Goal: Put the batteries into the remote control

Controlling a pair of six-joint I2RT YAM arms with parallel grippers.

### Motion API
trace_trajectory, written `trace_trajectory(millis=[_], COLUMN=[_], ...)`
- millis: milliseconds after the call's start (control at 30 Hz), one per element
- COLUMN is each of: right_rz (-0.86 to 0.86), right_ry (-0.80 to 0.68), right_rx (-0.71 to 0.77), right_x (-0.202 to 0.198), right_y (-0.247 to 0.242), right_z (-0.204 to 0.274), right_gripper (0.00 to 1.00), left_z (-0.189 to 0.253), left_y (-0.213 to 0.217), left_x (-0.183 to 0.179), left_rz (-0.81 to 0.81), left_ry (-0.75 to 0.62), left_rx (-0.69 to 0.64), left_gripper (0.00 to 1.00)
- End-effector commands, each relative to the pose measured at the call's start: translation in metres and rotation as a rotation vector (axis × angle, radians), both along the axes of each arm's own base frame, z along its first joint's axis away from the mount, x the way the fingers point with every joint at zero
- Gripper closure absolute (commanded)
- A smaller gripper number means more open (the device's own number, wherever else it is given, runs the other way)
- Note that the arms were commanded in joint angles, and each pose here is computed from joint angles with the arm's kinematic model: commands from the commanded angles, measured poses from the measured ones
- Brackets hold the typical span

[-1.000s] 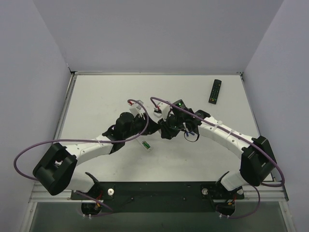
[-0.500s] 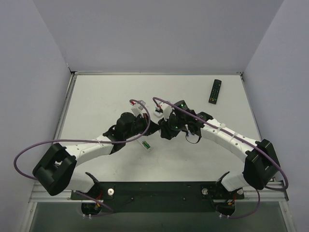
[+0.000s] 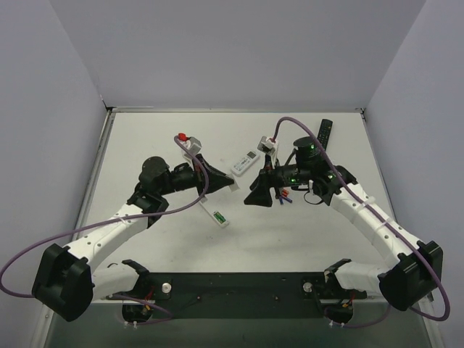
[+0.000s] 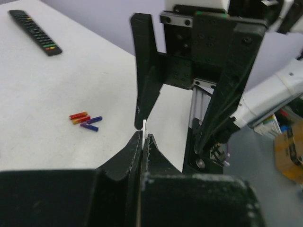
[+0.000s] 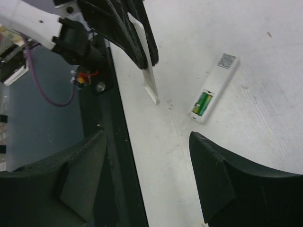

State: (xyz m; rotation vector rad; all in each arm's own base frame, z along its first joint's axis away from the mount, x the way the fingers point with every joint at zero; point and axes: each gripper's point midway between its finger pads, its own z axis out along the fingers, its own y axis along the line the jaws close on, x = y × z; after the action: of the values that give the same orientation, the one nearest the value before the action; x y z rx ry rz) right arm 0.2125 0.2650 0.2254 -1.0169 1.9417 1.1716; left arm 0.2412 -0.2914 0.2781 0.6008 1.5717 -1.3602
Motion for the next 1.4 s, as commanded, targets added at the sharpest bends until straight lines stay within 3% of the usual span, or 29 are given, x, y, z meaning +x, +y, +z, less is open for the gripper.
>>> trace_trajectory(millis=[0, 300, 500, 667, 1000, 1200, 1367], right_rz=[0.219, 0.266, 0.107, 0.072, 0.076, 0.066, 0.045], right_ry=[-0.038, -0.031, -0.124, -0.170, -0.209, -0.218, -0.229], right_rx=[0.182, 0.207, 0.122, 0.097, 0.095, 0.096, 0.077], right_x=[-0.030, -0.032, -0.011, -0.012, -0.016, -0.016, -0.014], right_y=[0.013, 0.019, 0.022, 0.029, 0.040, 0.039, 0.037], right_z=[0.057, 0.068, 0.056, 0.054, 0.055, 0.056, 0.053], right_gripper=[0.34, 0.36, 0.50, 0.68, 0.82, 0.99, 1.00], left_z=[0.050, 0.068, 0.065, 0.063, 0.054, 0.053, 0.053], left_y=[-0.005, -0.014, -0.015, -0.014, -0.014, -0.014, -0.013], left_x=[-0.043, -0.058, -0.044, -0.037, -0.039, -0.041, -0.035], left_rz=[-0.262, -0.344, -0.235, -0.181, -0.195, -0.207, -0.171], left_ry=[-0.261, -0.366, -0.340, -0.319, -0.284, -0.277, -0.250], left_rx=[-0.044, -0.051, -0.056, -0.051, -0.030, -0.027, -0.028], left_gripper=[1.00, 1.00, 1.00, 1.00, 1.00, 1.00, 1.00])
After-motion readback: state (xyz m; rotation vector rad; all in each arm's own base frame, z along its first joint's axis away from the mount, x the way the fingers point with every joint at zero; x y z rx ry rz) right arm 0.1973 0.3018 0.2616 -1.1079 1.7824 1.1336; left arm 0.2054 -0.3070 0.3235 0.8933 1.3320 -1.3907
